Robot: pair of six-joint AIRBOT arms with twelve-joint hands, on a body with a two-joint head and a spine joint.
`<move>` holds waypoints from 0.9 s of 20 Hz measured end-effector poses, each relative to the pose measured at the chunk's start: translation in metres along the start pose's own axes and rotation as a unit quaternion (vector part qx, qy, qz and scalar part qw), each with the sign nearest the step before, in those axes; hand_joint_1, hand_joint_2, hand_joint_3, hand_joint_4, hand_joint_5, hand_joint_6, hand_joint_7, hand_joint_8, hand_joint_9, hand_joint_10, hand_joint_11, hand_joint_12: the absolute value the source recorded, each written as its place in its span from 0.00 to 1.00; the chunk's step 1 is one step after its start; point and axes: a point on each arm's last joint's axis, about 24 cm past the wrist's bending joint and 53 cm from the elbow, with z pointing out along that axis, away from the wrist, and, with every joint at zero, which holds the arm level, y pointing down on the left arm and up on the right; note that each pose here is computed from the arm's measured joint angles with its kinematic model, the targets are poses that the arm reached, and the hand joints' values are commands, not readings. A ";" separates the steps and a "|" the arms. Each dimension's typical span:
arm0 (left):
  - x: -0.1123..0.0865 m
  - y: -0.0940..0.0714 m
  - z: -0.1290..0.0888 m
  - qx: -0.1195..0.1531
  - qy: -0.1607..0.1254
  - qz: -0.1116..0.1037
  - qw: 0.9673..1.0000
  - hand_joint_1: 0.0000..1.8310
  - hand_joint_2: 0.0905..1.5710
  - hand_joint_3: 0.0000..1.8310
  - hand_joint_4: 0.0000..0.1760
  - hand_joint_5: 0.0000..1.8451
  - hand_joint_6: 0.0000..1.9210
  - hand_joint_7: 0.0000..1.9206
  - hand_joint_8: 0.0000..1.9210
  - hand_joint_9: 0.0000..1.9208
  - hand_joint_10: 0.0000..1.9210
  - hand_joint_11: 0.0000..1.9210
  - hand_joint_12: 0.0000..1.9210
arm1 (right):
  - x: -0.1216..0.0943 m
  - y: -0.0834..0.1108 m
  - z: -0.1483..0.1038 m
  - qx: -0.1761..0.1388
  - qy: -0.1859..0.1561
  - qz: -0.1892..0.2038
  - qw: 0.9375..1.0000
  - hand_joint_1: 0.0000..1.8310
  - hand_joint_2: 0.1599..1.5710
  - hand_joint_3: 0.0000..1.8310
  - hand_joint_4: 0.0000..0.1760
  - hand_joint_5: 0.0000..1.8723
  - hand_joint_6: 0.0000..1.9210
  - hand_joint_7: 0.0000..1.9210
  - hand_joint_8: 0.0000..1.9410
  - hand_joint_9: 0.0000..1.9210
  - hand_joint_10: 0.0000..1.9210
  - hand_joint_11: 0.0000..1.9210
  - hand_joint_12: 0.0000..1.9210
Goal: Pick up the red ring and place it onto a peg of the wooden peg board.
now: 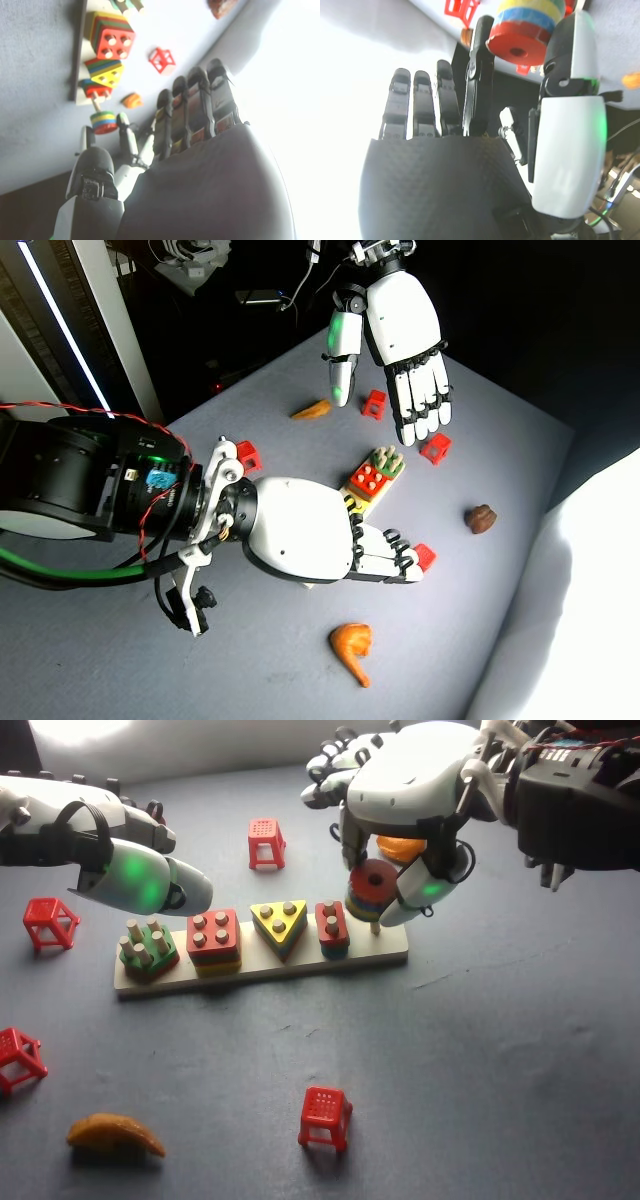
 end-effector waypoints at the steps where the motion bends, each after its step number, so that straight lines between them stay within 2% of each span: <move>1: 0.000 0.000 0.000 0.000 0.000 0.000 1.000 0.00 0.81 0.00 0.00 0.09 0.00 0.08 0.00 0.06 0.00 0.00 0.09 | 0.002 0.000 0.000 0.000 0.001 -0.002 1.000 0.62 0.61 0.00 0.00 0.63 0.33 0.10 0.00 0.00 0.00 0.00 0.00; 5: 0.000 0.000 0.000 -0.001 0.000 0.000 1.000 0.00 0.81 0.00 0.00 0.09 0.00 0.09 0.00 0.07 0.00 0.00 0.10 | 0.006 -0.004 0.000 0.004 0.006 -0.006 1.000 0.63 0.61 0.00 0.00 0.64 0.32 0.10 0.00 0.00 0.00 0.00 0.00; 6: 0.000 0.000 0.000 0.000 0.000 0.000 1.000 0.00 0.81 0.00 0.00 0.07 0.00 0.07 0.00 0.05 0.00 0.00 0.05 | 0.006 -0.006 0.000 0.006 0.005 -0.006 1.000 0.63 0.61 0.00 0.00 0.64 0.32 0.10 0.00 0.00 0.00 0.00 0.00; 8: 0.000 0.000 0.000 0.000 0.000 0.000 1.000 0.00 0.81 0.00 0.00 0.09 0.00 0.08 0.00 0.06 0.00 0.00 0.09 | 0.005 -0.007 0.000 0.007 0.005 -0.007 1.000 0.62 0.61 0.00 0.00 0.63 0.33 0.10 0.00 0.00 0.00 0.00 0.00; 12: 0.000 0.000 0.000 0.000 0.000 0.000 1.000 0.00 0.81 0.00 0.00 0.08 0.00 0.08 0.00 0.05 0.00 0.00 0.06 | 0.005 -0.007 0.000 0.007 0.005 -0.008 1.000 0.62 0.62 0.00 0.00 0.62 0.35 0.10 0.00 0.00 0.00 0.00 0.00; 13: 0.000 0.000 0.000 0.000 0.000 0.000 1.000 0.00 0.81 0.00 0.00 0.10 0.00 0.10 0.00 0.07 0.00 0.00 0.09 | 0.006 -0.007 0.000 0.007 0.006 -0.008 1.000 0.62 0.62 0.00 0.00 0.63 0.34 0.10 0.00 0.00 0.00 0.00 0.00; 18: 0.001 -0.001 0.000 0.001 0.001 0.000 1.000 0.00 0.81 0.00 0.00 0.10 0.00 0.09 0.00 0.07 0.00 0.00 0.10 | 0.013 -0.008 0.001 0.007 0.006 -0.024 1.000 0.62 0.62 0.00 0.03 0.62 0.35 0.10 0.00 0.00 0.00 0.00 0.00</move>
